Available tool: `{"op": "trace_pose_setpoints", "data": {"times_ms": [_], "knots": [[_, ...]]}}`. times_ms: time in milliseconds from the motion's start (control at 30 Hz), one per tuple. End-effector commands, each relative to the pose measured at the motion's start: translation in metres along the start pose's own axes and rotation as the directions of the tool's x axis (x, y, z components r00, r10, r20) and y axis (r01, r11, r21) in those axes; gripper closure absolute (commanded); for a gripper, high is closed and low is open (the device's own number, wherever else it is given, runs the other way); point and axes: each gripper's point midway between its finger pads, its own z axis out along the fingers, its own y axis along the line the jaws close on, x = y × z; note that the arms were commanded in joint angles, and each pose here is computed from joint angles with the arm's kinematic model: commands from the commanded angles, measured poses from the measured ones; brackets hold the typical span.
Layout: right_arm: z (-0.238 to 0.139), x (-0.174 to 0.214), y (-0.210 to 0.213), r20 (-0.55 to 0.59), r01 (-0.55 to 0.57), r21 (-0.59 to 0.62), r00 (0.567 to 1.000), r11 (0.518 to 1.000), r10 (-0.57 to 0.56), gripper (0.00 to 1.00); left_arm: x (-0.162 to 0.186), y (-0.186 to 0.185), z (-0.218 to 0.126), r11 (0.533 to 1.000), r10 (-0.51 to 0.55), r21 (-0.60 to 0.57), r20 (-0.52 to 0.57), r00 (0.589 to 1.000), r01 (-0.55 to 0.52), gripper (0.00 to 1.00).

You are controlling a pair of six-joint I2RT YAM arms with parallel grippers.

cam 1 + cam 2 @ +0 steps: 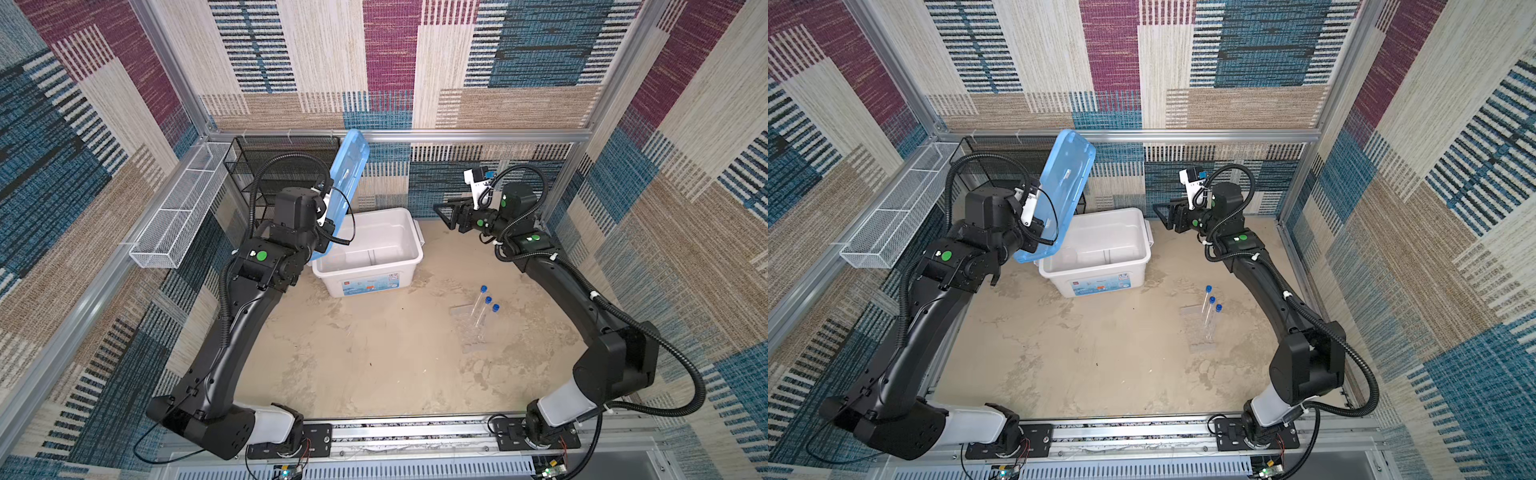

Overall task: Organize the chemistry lab equipment
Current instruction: 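Grasp the raised lid edge with the left gripper and lift it with both grippers, then carry the lid with both grippers over the white bin and lower it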

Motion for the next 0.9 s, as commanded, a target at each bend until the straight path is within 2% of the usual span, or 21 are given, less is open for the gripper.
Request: {"op": "trace_pose_setpoints", "data": {"times_ms": [0,167,300,467,633,667,867], "knots": [[0.005,-0.013,0.010,0.040,-0.038,-0.065,0.998,0.997,0.041,0.29,-0.001,0.002,0.005,0.981,0.182,-0.069,-0.028,0.983,-0.184,0.96],[0.013,-0.017,0.004,0.018,-0.156,-0.042,0.988,0.987,0.156,0.19,-0.001,-0.025,0.017,0.934,0.343,-0.092,-0.046,0.938,-0.346,0.96],[0.018,-0.015,0.008,-0.008,-0.195,-0.082,0.981,0.977,0.195,0.17,-0.001,-0.043,0.025,0.905,0.412,-0.085,-0.067,0.909,-0.417,0.96],[0.021,-0.009,0.006,-0.030,-0.250,-0.084,0.968,0.965,0.248,0.14,-0.003,-0.067,0.032,0.839,0.527,-0.111,-0.080,0.846,-0.533,0.95],[0.017,0.002,-0.004,-0.060,-0.302,-0.004,0.952,0.953,0.301,0.09,0.009,-0.091,0.039,0.787,0.604,-0.082,-0.102,0.790,-0.612,0.93],[0.014,-0.006,-0.005,-0.050,-0.297,0.012,0.953,0.955,0.298,0.08,0.011,-0.093,0.040,0.784,0.608,-0.078,-0.104,0.787,-0.616,0.92],[0.022,0.008,-0.009,-0.109,-0.340,0.012,0.935,0.940,0.339,0.07,0.022,-0.116,0.043,0.762,0.640,-0.041,-0.104,0.761,-0.647,0.88]]}}
